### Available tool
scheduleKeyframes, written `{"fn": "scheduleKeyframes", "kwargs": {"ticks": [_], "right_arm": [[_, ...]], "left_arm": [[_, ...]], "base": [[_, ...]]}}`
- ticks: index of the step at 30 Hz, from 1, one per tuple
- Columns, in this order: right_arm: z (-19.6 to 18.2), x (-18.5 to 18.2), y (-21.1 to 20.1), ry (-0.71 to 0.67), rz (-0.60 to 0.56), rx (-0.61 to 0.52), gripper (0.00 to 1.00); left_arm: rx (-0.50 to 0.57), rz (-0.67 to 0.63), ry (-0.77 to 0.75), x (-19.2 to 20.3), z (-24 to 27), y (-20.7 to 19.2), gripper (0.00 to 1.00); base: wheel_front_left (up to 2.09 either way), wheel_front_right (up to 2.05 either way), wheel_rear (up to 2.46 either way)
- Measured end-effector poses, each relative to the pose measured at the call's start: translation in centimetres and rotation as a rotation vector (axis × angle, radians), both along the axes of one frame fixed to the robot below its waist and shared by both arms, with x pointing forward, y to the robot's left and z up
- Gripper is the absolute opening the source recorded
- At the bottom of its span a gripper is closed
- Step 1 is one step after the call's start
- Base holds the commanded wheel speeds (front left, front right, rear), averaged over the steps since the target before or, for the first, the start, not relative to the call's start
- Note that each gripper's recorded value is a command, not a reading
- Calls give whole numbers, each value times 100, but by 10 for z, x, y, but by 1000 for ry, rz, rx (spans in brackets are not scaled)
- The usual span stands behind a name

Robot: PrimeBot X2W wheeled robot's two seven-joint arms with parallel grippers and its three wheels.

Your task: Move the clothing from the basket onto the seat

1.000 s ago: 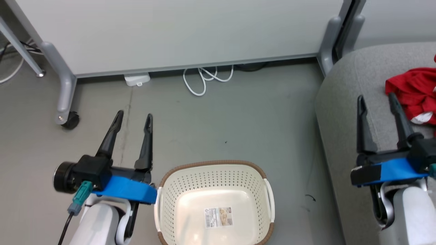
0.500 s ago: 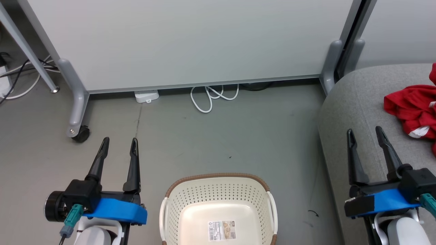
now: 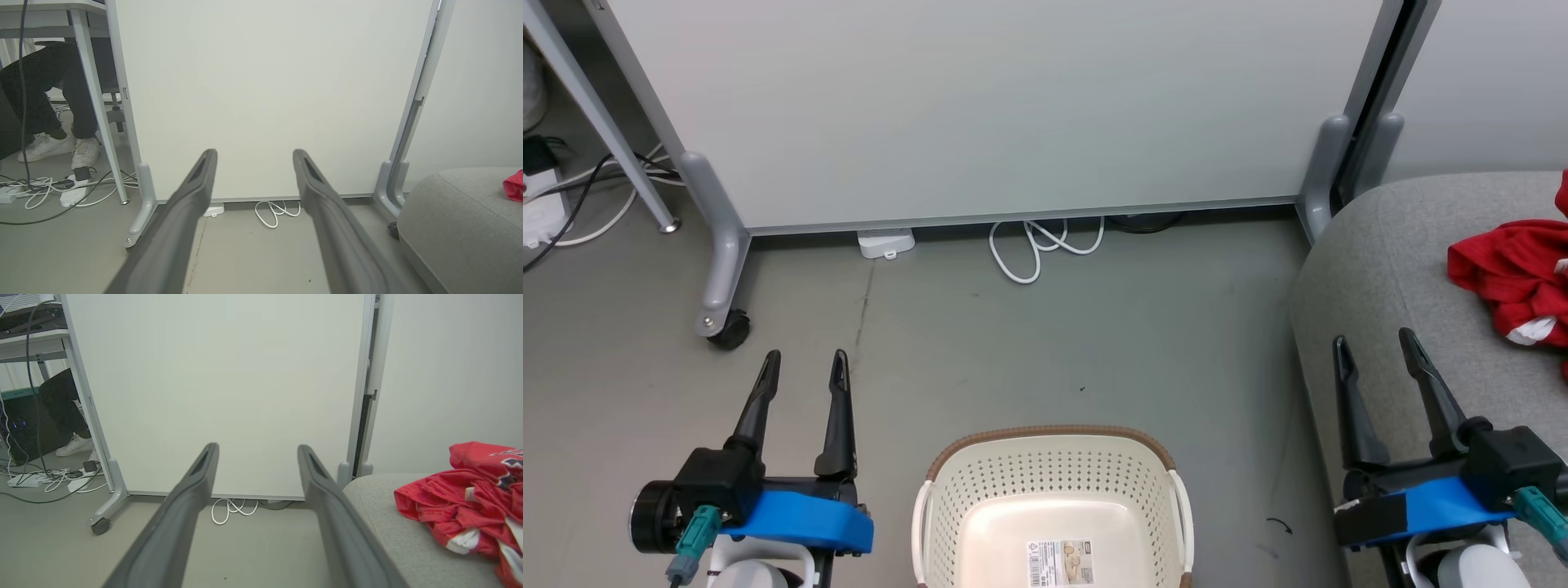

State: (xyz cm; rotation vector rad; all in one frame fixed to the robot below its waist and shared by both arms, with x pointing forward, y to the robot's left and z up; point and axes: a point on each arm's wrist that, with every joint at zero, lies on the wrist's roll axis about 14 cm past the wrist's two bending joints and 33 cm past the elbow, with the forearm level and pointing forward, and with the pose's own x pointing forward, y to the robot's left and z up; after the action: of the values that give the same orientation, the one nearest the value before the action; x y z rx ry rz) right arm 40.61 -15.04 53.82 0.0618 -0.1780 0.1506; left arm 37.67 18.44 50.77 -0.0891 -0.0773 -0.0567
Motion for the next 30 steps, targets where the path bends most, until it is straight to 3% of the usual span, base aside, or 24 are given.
{"fn": "scheduleKeyframes", "kwargs": {"ticks": [11,12,19,30], "right_arm": [[-3,-2,0,9,1,8,100],[-3,-2,0,10,0,8,0],[-29,-8,-1,97,-5,18,0],[-36,-9,-13,158,-41,226,0]], "left_arm": [[3,10,6,-2,-2,4,100],[7,11,5,-2,-2,5,0],[-16,22,114,-17,-36,5,0],[-224,73,154,-16,-40,14,0]], "base": [[0,0,0],[0,0,0],[0,0,0],[0,0,0]]}}
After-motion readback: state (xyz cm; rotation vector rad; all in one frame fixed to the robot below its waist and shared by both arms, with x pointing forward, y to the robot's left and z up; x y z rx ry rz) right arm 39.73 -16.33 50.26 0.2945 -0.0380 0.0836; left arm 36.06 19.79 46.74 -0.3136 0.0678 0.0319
